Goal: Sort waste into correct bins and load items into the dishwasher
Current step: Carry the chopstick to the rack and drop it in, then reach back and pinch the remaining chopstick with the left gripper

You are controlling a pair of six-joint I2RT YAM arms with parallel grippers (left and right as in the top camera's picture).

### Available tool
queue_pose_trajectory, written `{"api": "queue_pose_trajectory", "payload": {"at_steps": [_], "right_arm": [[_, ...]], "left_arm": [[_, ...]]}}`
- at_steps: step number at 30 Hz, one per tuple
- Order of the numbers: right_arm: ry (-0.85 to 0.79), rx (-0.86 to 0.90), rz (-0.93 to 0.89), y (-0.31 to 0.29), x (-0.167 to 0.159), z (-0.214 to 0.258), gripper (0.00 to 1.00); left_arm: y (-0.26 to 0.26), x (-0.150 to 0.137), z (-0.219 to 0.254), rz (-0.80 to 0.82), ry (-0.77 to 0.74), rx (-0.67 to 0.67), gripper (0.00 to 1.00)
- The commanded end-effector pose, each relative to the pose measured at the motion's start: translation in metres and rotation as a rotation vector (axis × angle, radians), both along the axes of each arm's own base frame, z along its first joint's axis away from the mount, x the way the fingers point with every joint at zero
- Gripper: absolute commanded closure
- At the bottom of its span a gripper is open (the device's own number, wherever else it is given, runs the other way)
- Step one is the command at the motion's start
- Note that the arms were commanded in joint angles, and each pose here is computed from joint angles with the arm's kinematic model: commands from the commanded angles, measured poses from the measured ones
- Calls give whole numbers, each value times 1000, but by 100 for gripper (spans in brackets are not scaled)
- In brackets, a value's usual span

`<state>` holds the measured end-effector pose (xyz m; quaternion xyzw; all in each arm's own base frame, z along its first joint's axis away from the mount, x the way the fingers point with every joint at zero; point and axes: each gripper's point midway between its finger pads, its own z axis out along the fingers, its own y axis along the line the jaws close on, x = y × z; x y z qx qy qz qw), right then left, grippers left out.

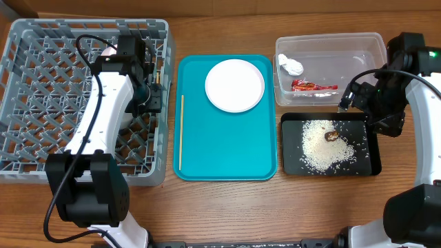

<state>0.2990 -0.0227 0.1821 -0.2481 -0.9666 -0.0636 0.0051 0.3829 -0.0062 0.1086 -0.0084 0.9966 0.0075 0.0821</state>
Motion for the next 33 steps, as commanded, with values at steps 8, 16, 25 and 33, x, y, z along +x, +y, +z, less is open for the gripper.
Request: {"api": "queue_pose_trajectory", "payload": {"at_steps": [8,16,25,33], "right_arm": [[-57,-3,1,-1,3,14,0],[-61,-4,0,-1,4,14,0],[-61,-4,0,-1,4,14,0],[-61,-4,0,-1,4,14,0]], "left_arm": [[-64,1,26,-48,-18,-327,43],[-89,-11,8,2,21,-206,43],[-105,-35,-49,62,36,-83,37],[-96,-43,-83,76,21,-52,34]]}}
